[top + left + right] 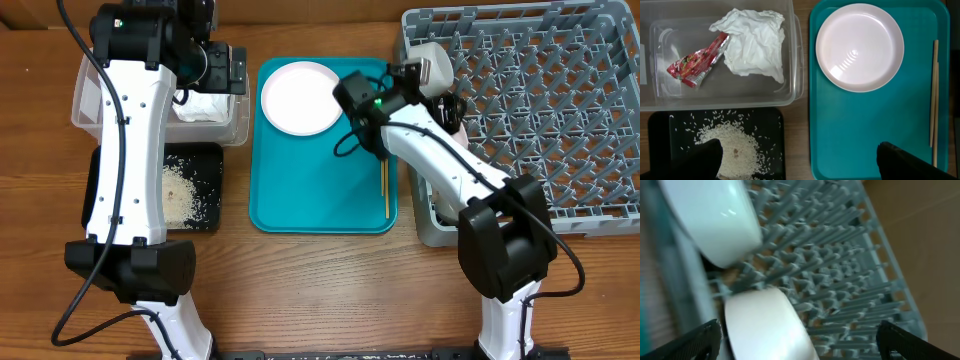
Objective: Sort waste into correct bins and load items into the dishwasher
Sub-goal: 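Reach the right gripper to the white plate and grasp its rim, then lift the white plate into the rack and stand it upright, then move the right gripper to the chopsticks and grasp one, then carry the chopstick into the rack and release it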
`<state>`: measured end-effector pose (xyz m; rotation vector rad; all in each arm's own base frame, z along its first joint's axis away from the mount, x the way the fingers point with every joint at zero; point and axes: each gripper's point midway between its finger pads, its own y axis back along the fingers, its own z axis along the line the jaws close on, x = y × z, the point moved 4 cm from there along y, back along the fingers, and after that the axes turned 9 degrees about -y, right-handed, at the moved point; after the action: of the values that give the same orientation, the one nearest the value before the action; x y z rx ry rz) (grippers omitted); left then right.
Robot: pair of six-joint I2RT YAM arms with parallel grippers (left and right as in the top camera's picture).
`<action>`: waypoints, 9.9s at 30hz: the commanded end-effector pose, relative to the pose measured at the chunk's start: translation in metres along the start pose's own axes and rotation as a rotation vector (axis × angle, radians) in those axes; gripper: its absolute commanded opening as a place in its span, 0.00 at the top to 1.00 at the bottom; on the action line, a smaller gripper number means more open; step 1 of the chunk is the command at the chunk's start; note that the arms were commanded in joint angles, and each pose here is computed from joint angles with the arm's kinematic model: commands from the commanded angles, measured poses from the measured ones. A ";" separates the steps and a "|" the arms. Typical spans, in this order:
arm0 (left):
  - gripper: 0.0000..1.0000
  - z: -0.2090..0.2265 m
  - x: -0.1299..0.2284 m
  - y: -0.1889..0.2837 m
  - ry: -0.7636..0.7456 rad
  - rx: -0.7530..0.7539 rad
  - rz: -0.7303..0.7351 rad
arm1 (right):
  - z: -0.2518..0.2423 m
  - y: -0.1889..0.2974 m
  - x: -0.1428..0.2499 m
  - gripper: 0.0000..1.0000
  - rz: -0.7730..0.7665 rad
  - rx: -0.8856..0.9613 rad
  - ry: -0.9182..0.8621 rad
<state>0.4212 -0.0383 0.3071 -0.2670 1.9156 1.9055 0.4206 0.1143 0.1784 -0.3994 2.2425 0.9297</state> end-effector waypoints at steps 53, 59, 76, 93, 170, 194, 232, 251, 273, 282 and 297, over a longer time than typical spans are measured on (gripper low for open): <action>0.00 0.001 -0.003 0.003 0.016 -0.010 -0.015 | 0.207 -0.004 0.060 0.96 0.699 -0.729 -0.531; 0.00 0.001 -0.003 0.003 0.016 -0.010 -0.015 | 0.187 -0.003 0.039 0.96 0.693 -0.722 -0.542; 0.00 0.001 -0.003 0.003 0.016 -0.010 -0.015 | -0.025 0.058 -0.141 0.96 -0.020 -0.608 -0.383; 0.00 0.001 -0.003 0.003 0.016 -0.010 -0.015 | -0.163 -0.068 -0.138 0.96 -0.060 0.114 -0.211; 0.00 -0.002 -0.003 0.003 0.009 -0.007 -0.015 | 0.103 0.000 0.078 0.38 0.559 -0.700 0.094; 0.00 -0.002 -0.003 0.003 0.009 -0.008 -0.015 | 0.116 -0.013 0.107 0.48 0.652 -0.673 0.123; 0.00 -0.002 -0.003 0.003 0.009 -0.007 -0.015 | 0.132 -0.009 0.084 0.49 0.530 -0.754 0.151; 0.00 -0.002 -0.003 0.003 0.009 -0.007 -0.015 | 0.139 -0.023 0.106 0.71 0.590 -0.720 0.180; 0.00 -0.002 -0.003 0.003 0.009 -0.007 -0.015 | 0.056 0.076 -0.040 0.96 0.427 -0.863 0.068; 0.00 -0.002 -0.003 0.003 0.009 -0.007 -0.015 | -0.055 0.108 -0.081 0.96 0.355 -0.865 -0.053; 0.00 -0.002 -0.003 0.003 0.009 -0.007 -0.015 | -0.155 0.007 -0.032 0.96 0.541 -0.569 0.049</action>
<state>0.4210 -0.0391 0.3071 -0.2648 1.9154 1.9045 0.3725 0.0270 0.3029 -0.0662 2.0270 1.8717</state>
